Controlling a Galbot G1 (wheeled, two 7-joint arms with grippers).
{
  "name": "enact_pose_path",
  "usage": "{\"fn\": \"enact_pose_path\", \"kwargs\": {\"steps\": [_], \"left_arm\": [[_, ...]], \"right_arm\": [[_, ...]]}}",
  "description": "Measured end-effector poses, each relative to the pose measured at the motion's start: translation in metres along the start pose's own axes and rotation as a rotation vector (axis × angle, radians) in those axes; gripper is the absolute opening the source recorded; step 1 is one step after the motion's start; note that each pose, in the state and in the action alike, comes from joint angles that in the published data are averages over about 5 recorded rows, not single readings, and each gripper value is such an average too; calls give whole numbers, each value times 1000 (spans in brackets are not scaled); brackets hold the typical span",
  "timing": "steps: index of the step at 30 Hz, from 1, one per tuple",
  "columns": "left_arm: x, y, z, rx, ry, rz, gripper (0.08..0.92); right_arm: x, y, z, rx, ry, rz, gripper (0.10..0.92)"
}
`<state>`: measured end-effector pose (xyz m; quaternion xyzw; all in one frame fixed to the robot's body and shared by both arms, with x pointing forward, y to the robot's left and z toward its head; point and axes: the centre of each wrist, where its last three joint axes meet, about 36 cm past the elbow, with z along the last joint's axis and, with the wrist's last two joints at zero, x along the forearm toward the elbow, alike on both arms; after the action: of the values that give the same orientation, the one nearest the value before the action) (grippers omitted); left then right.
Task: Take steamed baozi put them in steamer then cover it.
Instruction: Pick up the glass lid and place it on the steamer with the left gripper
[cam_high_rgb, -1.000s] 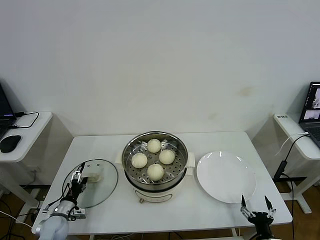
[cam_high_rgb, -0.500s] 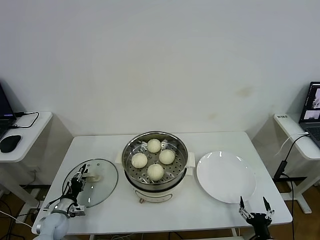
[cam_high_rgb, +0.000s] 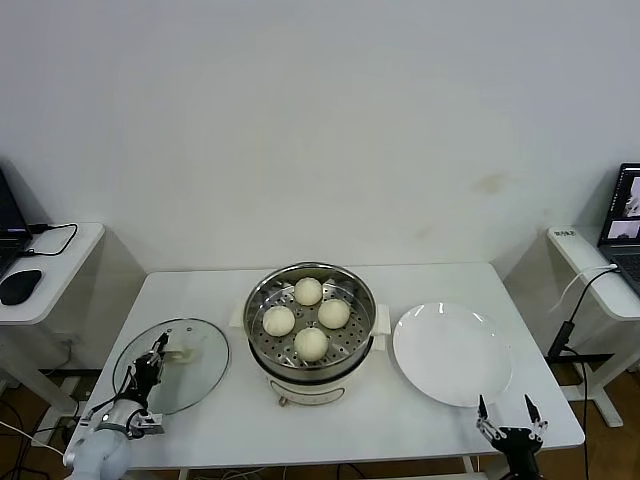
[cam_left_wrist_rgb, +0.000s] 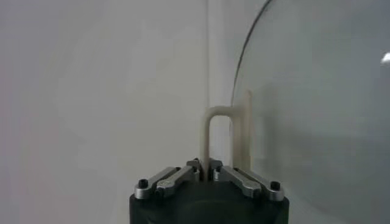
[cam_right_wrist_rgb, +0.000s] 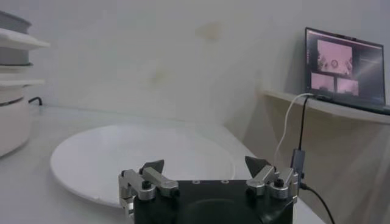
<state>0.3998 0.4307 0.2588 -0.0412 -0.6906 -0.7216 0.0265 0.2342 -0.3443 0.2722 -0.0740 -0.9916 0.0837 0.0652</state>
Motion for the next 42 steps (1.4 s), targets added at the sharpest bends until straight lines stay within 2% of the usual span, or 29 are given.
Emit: {"fn": "enact_pose_path", "kwargs": {"steps": [10, 16, 20, 26, 30, 37, 42], "left_arm": [[21, 50, -3, -28, 51, -65, 144], [35, 94, -6, -27, 94, -90, 144], [41, 125, -15, -9, 100, -108, 144], [43, 173, -45, 12, 68, -147, 144], [42, 193, -71, 20, 36, -159, 144], [32, 205, -121, 53, -16, -141, 144], [22, 208, -158, 80, -32, -123, 144]], "right_arm": [[3, 1, -5, 33, -12, -33, 823], [5, 1, -6, 58, -19, -50, 823], [5, 3, -8, 73, -28, -57, 823], [3, 7, -9, 95, -38, -50, 823], [1, 9, -7, 118, -44, -25, 823], [-1, 16, -3, 154, -55, 10, 823], [-2, 24, -1, 178, -66, 18, 823]]}}
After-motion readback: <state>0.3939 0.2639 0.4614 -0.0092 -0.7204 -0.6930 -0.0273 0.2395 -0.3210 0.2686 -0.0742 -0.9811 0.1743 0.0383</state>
